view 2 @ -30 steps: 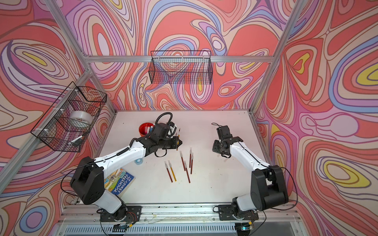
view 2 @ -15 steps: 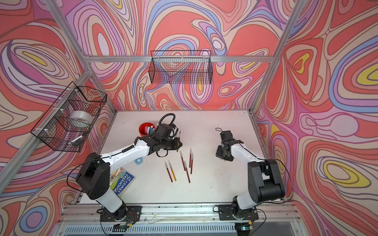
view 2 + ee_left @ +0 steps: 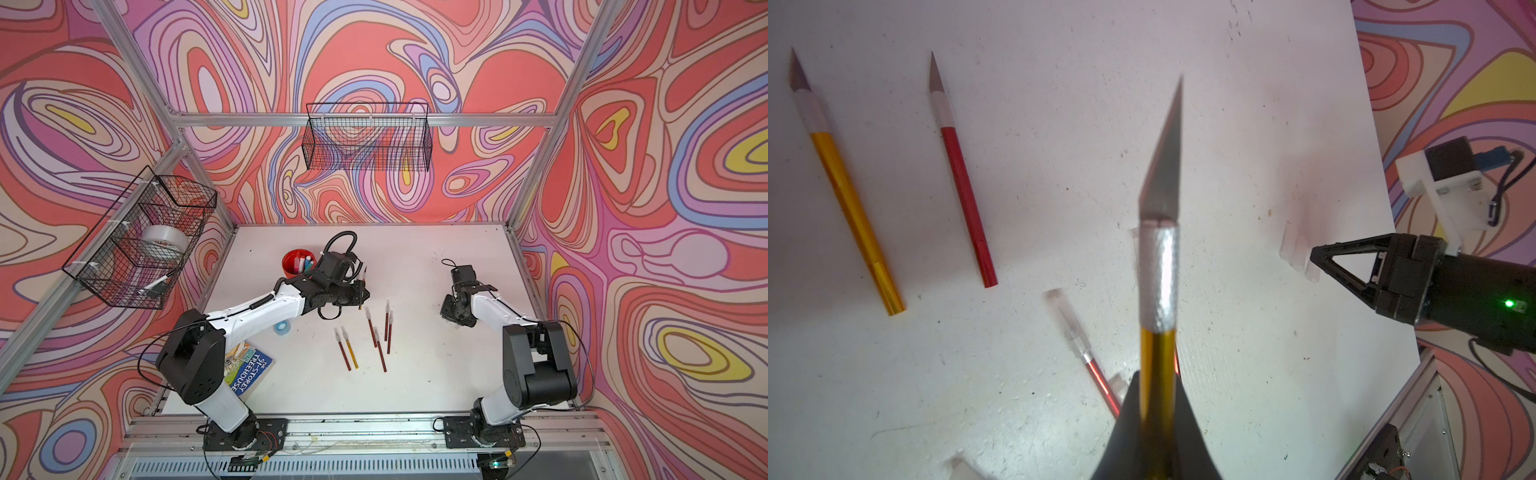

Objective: Remove protective caps from carving knives
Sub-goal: Place the protective sleeve at the center of the board, then place the carving knife at the center of the board.

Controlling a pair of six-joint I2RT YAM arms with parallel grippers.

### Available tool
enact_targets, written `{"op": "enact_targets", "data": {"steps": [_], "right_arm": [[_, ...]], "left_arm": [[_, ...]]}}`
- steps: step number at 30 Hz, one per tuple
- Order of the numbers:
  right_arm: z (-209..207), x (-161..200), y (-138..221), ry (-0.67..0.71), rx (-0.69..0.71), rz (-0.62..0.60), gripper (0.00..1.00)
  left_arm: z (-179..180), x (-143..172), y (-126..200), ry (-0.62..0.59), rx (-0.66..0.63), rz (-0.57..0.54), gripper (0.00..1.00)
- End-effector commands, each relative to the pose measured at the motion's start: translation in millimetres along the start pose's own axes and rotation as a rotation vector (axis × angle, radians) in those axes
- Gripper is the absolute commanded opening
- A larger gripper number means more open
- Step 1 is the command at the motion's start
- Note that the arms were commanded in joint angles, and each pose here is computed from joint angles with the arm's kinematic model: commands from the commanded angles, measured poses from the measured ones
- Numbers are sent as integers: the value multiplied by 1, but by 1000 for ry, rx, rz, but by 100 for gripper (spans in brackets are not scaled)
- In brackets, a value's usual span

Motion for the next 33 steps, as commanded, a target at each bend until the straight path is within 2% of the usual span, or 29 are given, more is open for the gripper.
{"op": "enact_targets", "data": {"steps": [1,7,13,19,25,33], "right_arm": [[-2,1,-5,0,-2,9,18],[1,-3,7,9,-22,-11,18],[7,-8,30,17,-77,-57,18],[11,-11,46,22,-107,-88,19],[14,-13,53,33,-122,-97,19],[14,-11,49,40,-133,-78,20]], "left_arm": [[1,-1,-1,11,-19,10,0],[2,-6,-6,-11,-40,18,0],[12,-21,-28,-27,-193,104,0],[23,-29,-50,-8,-298,134,0],[27,-34,-72,4,-328,149,1],[34,-35,-99,18,-359,181,8]]}}
Point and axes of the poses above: each gripper's point midway between its finger pads, its own y axis back along the fingers, its own z axis along the line the jaws close on, x = y × z, the point moved 9 cm from there along y, back along the fingers, and after that the axes turned 12 degrees about -y, right-handed, at the moved point
